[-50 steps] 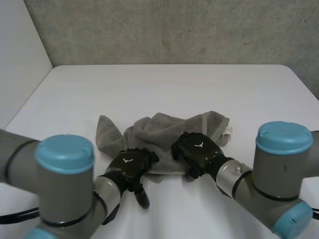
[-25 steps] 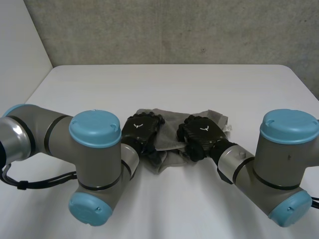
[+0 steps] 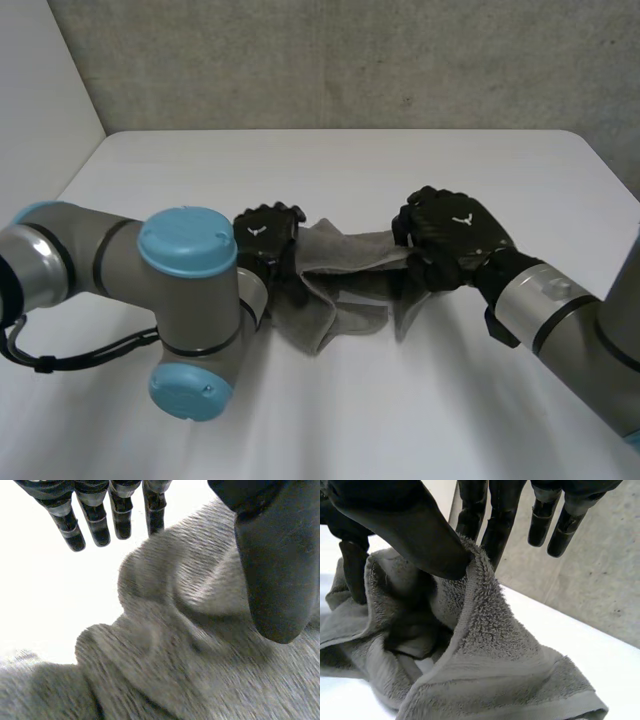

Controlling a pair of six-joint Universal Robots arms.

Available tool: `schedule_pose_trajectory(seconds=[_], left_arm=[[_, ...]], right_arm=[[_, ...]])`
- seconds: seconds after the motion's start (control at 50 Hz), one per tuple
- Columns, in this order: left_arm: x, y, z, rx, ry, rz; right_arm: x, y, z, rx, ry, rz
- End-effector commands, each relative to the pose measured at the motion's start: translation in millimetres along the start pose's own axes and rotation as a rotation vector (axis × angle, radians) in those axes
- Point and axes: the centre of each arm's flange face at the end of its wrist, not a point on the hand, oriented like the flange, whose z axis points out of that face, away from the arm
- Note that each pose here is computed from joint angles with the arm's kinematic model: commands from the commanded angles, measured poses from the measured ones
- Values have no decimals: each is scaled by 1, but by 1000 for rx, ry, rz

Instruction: Fold the towel.

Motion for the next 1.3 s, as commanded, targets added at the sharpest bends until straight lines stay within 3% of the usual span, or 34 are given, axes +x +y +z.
schedule_pose_trajectory(seconds=[0.02,0.16,0.3,0.42,0.6,0.76,0.86,0.94,1.06,1.24,1.3], left_arm=[[-3,-32,-17,63,16,-42],[6,-25,-31,24,80,-46],[37,-12,-53,-14,170,-103],[47,-12,-58,-17,200,-188],[57,-10,-42,39,189,-202],[50,7,-14,68,59,-179],[41,14,-6,96,-9,-110],[22,18,-2,100,-92,-34],[-9,2,-4,136,-181,-29],[-29,-24,-21,183,-214,-52],[-28,-18,-27,154,-173,-39]], right_arm=[[8,-12,-11,20,20,-2],[6,-13,-16,21,6,1],[6,-8,-14,9,-1,6],[7,0,-12,-13,0,15],[5,6,-14,-31,-3,23],[4,8,-15,-38,-4,27],[5,9,-15,-38,-1,27],[9,6,-15,-30,14,25],[15,-4,-19,4,36,14],[15,-14,-24,37,40,24],[12,-13,-23,31,32,27]])
